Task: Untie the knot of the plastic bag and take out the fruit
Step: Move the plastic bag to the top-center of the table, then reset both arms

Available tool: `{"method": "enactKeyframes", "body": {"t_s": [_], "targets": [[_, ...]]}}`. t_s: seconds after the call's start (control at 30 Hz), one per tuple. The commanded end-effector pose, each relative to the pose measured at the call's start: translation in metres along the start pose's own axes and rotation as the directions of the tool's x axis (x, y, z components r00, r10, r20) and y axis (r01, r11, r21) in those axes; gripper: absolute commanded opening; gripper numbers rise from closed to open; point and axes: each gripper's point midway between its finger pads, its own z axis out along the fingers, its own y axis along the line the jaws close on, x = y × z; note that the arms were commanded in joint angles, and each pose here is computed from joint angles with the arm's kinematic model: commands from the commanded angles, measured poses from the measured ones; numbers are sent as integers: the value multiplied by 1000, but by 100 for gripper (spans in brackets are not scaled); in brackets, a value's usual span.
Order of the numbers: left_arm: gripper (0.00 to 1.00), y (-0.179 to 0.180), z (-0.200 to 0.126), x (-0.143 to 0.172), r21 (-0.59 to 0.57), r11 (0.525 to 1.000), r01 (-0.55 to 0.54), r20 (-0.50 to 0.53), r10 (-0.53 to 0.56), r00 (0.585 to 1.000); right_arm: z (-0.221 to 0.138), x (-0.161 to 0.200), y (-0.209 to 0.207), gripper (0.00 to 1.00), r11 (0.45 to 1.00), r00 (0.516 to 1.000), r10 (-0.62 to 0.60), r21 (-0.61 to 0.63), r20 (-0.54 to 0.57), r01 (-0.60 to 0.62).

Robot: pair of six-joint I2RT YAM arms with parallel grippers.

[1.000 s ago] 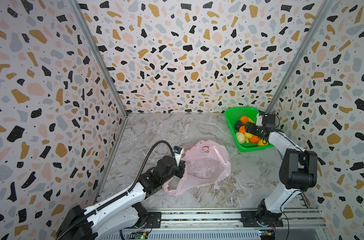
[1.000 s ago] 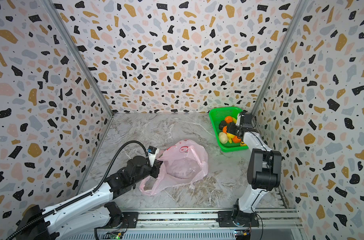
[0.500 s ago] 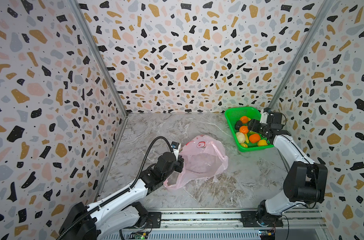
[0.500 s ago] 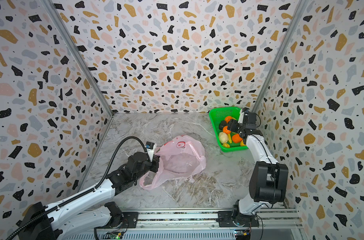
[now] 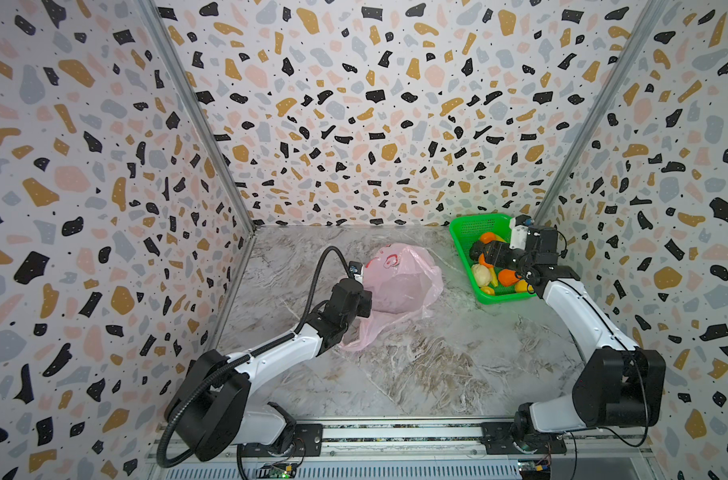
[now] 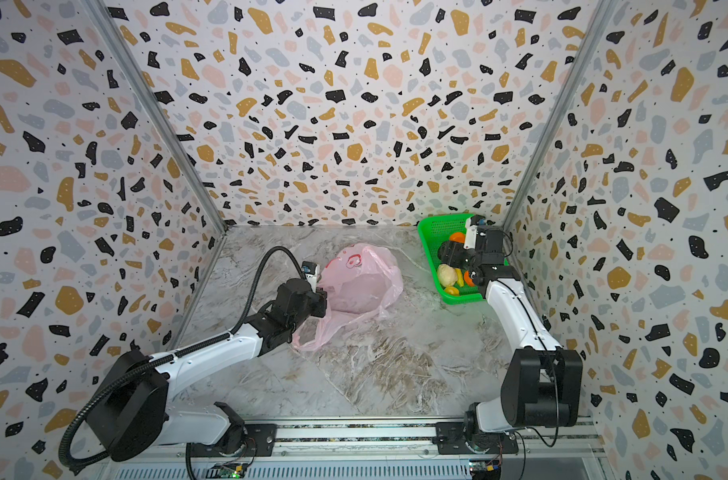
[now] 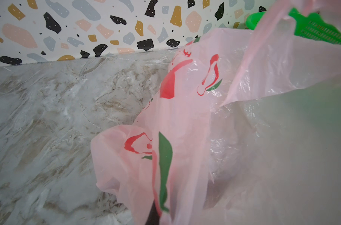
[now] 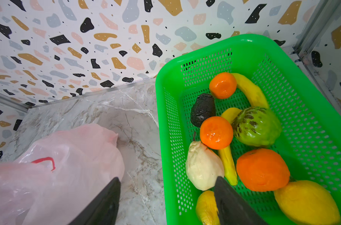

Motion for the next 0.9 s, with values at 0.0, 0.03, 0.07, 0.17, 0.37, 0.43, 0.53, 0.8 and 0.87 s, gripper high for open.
{"method": "enactKeyframes", "body": {"t_s": [0.0,0.03,0.07,0.17,0.37,0.43,0.53,0.8,0.87], "targets": [[50,-1,-6,-33,4,1000,23,102,-23,995,-10,4,6,77,1000,1000,-20,-15,-6,20],[64,0,-10,-35,4,1000,27,115,-27,993,-11,5,7,77,999,1000,-25,-20,-5,25],[75,1,-15,-37,5,1000,29,134,-30,991,-13,6,7,79,999,1000,-29,-19,-3,29],[100,6,-38,-52,13,1000,27,218,-30,976,-17,9,9,81,999,999,-41,-26,15,41],[99,20,-90,-84,-7,1000,9,352,-6,936,-16,25,14,92,996,996,-81,-21,39,82],[100,29,-107,-88,-35,999,13,380,1,925,-15,33,16,99,994,993,-113,-9,46,113],[100,54,-126,-86,-140,989,54,400,7,917,-15,45,12,99,986,983,-167,37,70,165],[100,121,-130,-50,-379,923,70,338,68,939,-21,73,-21,99,939,933,-316,196,169,282],[99,137,-125,-36,-408,910,74,336,74,939,-23,77,-21,99,937,920,-331,192,212,293]]}}
